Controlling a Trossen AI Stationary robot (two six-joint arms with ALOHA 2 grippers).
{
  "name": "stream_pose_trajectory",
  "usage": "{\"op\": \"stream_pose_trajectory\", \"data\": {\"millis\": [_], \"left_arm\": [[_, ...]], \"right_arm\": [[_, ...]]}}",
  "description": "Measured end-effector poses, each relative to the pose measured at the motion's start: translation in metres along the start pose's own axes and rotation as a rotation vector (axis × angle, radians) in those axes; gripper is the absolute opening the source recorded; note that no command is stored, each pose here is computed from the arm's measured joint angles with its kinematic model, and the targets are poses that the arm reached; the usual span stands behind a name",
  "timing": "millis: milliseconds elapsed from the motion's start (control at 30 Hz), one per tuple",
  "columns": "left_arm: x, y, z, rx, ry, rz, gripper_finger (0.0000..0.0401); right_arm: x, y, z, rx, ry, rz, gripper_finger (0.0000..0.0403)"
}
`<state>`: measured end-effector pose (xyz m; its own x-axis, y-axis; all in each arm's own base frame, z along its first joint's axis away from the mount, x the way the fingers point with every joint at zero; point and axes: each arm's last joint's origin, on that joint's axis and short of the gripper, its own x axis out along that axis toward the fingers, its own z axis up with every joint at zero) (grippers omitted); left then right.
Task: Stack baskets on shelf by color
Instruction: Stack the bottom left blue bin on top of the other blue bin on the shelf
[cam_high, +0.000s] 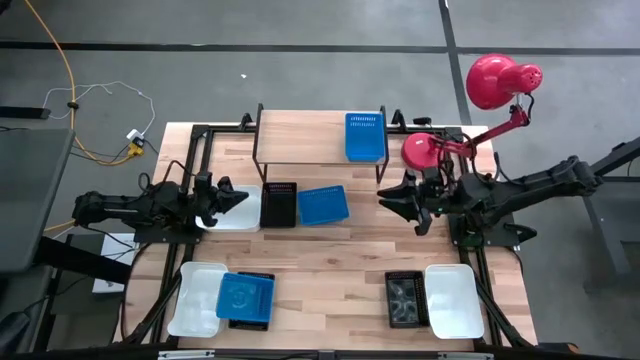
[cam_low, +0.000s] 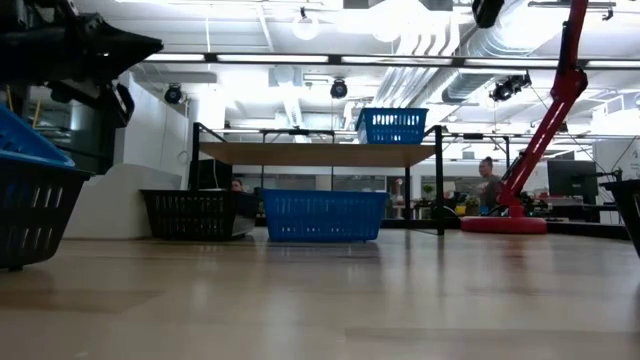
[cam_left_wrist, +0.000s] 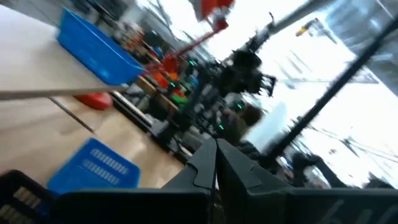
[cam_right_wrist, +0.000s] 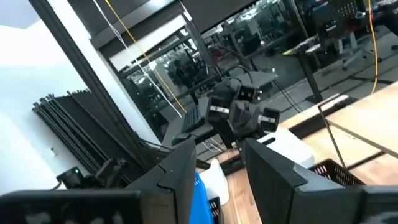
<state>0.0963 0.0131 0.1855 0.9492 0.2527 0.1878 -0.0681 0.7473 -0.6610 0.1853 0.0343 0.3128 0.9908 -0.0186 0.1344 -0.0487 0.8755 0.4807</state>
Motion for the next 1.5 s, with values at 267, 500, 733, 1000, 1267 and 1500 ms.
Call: {"op": "stream_pose_trajectory", "data": {"millis": [267,500,733,1000,1267,1500], "left_arm": [[0.0,-0.015,0.022,-0.089,-0.19,-0.032,0.002],[0.022,-0.062,0.069,0.085,-0.146,-0.069,0.0089],[0.069,-0.109,0.095,0.228,0.378,-0.052,0.0151],[0.068,-0.147,0.095,-0.193,1.01,0.124,0.0165],[0.047,-0.172,0.07,-0.557,1.084,0.43,0.0165],[0.029,-0.195,0.024,-0.628,1.143,0.701,0.0165]], "right_arm": [[0.001,0.0,-0.001,0.018,0.006,-0.003,0.0126],[0.002,-0.003,0.0,0.013,-0.001,-0.017,0.0126],[0.002,-0.003,-0.001,0.018,0.004,-0.018,0.0126],[0.002,-0.004,-0.001,0.01,0.014,-0.022,0.0126],[0.002,-0.004,-0.004,0.006,0.052,-0.004,0.0126],[0.002,-0.004,-0.006,0.005,0.078,0.023,0.0126]]}}
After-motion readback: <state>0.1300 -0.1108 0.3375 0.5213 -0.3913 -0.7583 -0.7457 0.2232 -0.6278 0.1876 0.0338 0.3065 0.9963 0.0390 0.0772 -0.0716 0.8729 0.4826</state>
